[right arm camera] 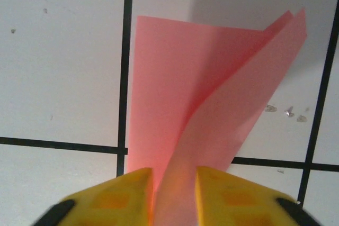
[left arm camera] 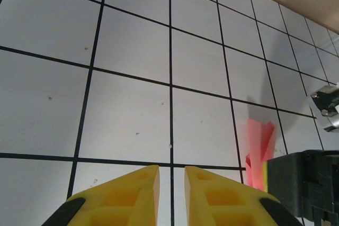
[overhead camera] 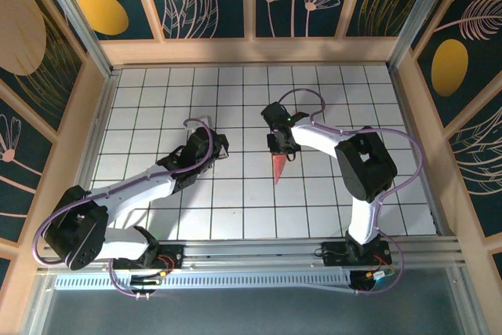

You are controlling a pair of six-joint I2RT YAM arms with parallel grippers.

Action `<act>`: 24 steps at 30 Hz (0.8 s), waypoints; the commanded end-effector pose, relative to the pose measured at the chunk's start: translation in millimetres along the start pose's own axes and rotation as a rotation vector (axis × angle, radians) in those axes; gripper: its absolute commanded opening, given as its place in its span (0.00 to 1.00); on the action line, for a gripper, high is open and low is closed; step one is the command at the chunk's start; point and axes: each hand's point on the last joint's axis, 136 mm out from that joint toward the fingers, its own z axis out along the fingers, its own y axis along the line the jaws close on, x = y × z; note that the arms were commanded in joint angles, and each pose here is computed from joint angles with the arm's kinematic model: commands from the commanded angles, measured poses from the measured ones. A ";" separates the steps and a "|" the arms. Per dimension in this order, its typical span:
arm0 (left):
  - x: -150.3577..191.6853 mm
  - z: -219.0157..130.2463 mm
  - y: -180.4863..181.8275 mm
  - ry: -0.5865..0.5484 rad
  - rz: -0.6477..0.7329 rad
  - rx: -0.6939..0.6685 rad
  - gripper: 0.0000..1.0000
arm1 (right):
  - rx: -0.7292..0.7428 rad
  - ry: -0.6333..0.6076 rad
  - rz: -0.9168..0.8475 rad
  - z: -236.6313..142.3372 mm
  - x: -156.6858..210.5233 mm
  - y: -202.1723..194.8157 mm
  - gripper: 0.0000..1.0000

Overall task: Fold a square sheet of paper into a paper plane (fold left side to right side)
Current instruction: Turn over the paper plane at the center of the table.

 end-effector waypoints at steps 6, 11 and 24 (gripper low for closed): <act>-25.5 -11.4 1.8 -0.076 -0.009 -0.036 0.21 | -0.006 -0.092 0.018 -47.7 -18.8 -3.2 0.00; -40.9 -20.3 2.7 -0.119 -0.023 -0.036 0.34 | -0.167 -0.173 0.044 -78.6 -35.1 11.3 0.00; -76.5 -65.8 37.9 -0.317 -0.090 -0.095 0.62 | -0.980 -0.236 0.113 -113.2 -39.1 86.5 0.00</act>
